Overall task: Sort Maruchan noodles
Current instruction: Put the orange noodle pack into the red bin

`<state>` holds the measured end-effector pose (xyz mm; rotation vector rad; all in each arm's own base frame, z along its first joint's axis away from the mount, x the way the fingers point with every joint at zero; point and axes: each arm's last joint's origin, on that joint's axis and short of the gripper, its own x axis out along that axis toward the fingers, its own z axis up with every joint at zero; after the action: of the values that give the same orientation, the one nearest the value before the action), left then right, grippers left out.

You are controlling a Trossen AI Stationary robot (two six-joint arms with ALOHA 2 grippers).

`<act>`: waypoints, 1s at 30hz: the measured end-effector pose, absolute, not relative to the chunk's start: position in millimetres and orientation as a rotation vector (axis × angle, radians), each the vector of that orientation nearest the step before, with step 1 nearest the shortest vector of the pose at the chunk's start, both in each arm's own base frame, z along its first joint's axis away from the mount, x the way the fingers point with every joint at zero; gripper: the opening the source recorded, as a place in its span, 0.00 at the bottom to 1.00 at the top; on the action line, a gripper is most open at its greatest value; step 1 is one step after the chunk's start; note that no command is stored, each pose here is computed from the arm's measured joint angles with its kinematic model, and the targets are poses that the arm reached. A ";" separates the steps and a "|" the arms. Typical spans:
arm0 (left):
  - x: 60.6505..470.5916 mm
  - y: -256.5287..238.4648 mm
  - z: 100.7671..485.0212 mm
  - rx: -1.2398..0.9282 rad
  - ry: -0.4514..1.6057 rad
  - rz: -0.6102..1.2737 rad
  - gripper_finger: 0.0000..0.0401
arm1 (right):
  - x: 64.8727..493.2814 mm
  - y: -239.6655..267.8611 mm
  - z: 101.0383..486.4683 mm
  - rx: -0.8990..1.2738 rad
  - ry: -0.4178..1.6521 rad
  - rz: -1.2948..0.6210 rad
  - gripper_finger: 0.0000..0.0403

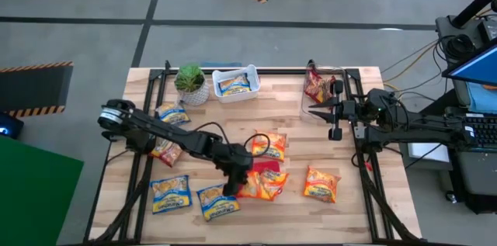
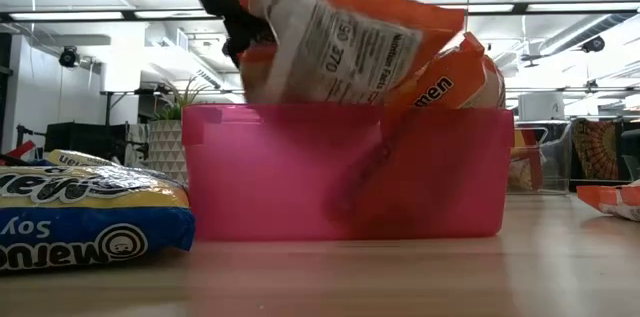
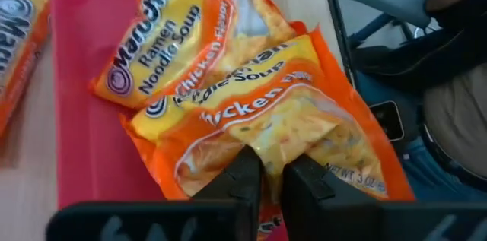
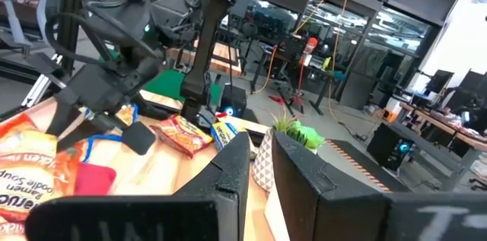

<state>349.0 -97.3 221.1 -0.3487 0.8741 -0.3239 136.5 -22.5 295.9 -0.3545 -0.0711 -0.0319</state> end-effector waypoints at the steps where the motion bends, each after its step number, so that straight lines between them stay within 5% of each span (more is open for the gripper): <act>1: 348.9 -97.3 220.6 -0.354 0.879 -0.321 0.06 | 136.4 -22.5 296.1 -0.355 -0.073 -0.032 0.12; 20: 335.5 -92.2 228.3 -0.353 1.104 -0.185 0.32 | 135.5 -22.3 299.6 -0.471 -0.106 -0.045 0.12; 30: 328.3 -89.0 275.9 -0.117 1.235 -0.113 0.25 | 138.1 -22.9 303.7 -0.486 -0.111 -0.047 0.12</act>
<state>328.3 -89.0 275.9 -0.1171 1.2349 -0.1130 138.1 -22.9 303.7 -0.4863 -0.1111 -0.0466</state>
